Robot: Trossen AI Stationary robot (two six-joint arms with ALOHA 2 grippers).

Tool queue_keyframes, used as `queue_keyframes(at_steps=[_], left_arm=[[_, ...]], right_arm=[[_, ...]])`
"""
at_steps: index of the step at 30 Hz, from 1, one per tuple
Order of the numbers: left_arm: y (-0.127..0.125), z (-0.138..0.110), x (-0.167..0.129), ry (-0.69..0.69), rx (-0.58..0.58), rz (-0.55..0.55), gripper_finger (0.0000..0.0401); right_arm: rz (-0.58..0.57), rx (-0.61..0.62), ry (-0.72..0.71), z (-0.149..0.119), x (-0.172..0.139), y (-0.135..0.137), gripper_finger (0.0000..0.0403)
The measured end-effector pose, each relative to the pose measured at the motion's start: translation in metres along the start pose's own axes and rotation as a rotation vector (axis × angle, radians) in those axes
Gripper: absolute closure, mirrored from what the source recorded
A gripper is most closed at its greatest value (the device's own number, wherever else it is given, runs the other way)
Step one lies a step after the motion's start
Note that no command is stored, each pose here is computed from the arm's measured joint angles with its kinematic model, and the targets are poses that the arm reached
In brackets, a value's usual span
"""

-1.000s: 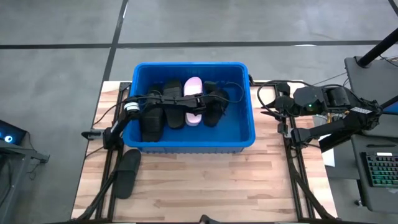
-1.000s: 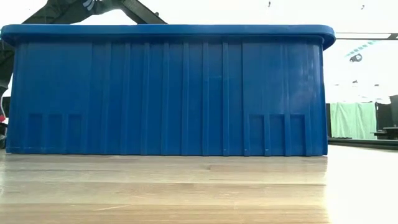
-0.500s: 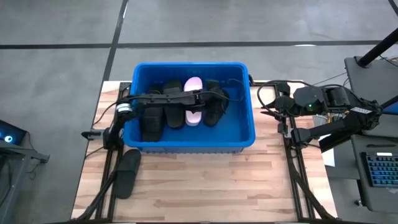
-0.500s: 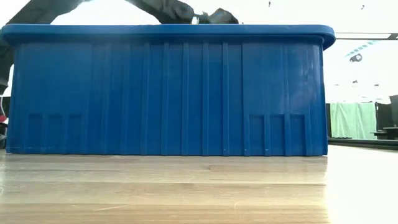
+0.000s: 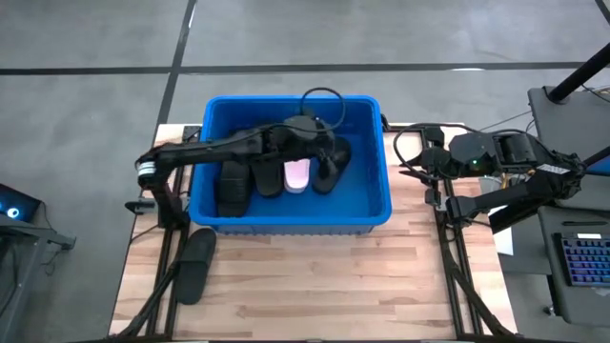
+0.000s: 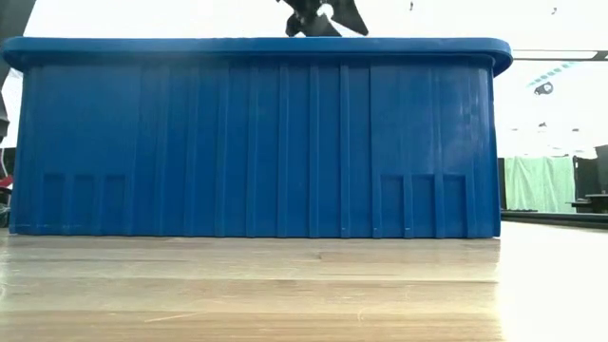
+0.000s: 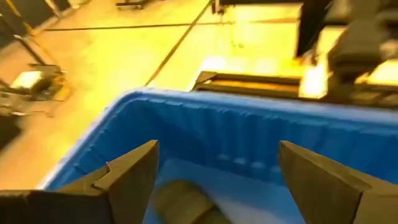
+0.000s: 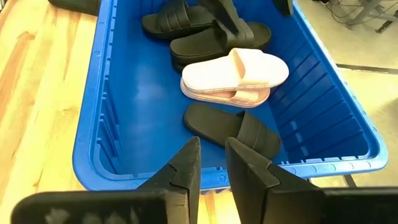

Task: Pick and place slides into bin
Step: Stack the black slide on top of the black slide into the blue container

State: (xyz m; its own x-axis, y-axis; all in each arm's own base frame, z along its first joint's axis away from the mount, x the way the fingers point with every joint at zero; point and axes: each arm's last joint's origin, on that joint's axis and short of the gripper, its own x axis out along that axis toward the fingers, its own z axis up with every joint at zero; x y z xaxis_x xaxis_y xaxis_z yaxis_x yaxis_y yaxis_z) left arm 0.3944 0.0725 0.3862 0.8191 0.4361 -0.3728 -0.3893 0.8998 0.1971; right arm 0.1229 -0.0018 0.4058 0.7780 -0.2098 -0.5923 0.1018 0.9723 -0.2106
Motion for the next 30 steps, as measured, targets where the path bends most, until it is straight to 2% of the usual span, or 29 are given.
queue_keyframes(at_steps=[5, 11, 19, 22, 26, 30], left_arm=[[-0.004, 0.016, -0.036, -0.061, -0.116, -0.079, 0.009], [-0.022, 0.016, -0.062, -0.005, -0.166, -0.199, 0.009], [-0.05, 0.006, -0.09, 0.114, -0.082, -0.265, 0.009], [-0.062, 0.005, -0.097, 0.111, -0.056, -0.246, 0.009], [-0.079, -0.002, -0.11, 0.145, 0.0, -0.16, 0.009], [-0.093, -0.019, -0.127, 0.262, 0.143, -0.088, 0.009]], right_arm=[[0.0, 0.0, 0.0, 0.0, 0.0, 0.0, 0.0339], [0.0, 0.0, 0.0, 0.0, 0.0, 0.0, 0.0338], [0.0, 0.0, -0.001, 0.0, 0.0, 0.0, 0.0336], [-0.001, 0.001, -0.002, 0.0, 0.0, 0.0, 0.0335], [-0.001, 0.001, -0.003, 0.0, 0.0, 0.0, 0.0339], [-0.001, 0.001, -0.003, 0.0, 0.0, 0.0, 0.0341]])
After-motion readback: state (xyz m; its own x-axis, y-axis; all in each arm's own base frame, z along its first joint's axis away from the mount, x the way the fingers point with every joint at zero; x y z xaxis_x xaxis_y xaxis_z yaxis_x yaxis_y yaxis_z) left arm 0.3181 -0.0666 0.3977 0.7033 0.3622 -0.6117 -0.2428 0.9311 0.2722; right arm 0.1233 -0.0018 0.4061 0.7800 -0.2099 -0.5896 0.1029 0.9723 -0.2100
